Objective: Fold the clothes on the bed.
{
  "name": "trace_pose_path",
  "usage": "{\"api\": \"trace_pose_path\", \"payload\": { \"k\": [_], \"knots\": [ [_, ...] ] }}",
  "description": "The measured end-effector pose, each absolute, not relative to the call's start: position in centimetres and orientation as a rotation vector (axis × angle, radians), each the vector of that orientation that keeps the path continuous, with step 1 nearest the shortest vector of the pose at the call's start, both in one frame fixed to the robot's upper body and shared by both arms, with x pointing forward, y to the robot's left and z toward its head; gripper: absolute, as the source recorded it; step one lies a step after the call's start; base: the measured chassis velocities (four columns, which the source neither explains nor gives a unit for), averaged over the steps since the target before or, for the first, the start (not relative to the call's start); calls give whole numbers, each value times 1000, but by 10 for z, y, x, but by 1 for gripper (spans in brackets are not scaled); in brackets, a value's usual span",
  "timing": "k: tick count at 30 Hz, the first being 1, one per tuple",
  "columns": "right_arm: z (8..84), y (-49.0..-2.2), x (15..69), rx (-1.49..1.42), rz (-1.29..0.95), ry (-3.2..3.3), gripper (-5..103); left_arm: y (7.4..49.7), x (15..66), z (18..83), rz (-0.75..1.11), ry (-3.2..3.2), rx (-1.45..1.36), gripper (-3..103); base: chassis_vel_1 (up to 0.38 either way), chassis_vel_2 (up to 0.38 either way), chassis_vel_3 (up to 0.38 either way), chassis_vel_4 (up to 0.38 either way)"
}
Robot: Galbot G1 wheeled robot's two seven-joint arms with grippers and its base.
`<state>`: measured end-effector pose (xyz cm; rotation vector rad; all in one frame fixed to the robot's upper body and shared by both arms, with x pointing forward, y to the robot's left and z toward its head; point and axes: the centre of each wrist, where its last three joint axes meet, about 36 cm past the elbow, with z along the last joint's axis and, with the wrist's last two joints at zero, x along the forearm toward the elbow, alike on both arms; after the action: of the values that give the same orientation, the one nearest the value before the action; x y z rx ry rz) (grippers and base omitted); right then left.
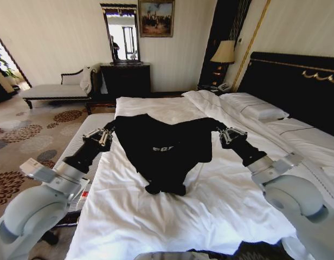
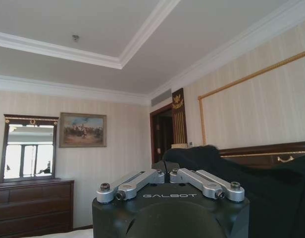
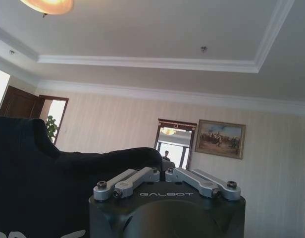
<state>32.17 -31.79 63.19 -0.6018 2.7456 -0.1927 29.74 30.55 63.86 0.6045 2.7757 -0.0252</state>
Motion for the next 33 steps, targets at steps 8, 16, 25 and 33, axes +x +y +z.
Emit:
{"api": "trace_pose_path", "payload": {
  "k": [8, 16, 25, 33],
  "knots": [
    [675, -327, 293, -529, -204, 2678, 0, 333, 289, 671, -81, 2749, 484, 0, 0, 0, 0, 0],
    [680, -355, 272, -392, -214, 2716, 0, 358, 270, 710, -105, 2655, 480, 0, 0, 0, 0, 0],
    [702, -365, 265, -374, -282, 2660, 0, 362, 262, 742, -64, 2584, 530, 0, 0, 0, 0, 0],
    [703, -384, 243, -281, -241, 2665, 0, 367, 259, 733, -114, 2618, 470, 0, 0, 0, 0, 0]
  ]
}}
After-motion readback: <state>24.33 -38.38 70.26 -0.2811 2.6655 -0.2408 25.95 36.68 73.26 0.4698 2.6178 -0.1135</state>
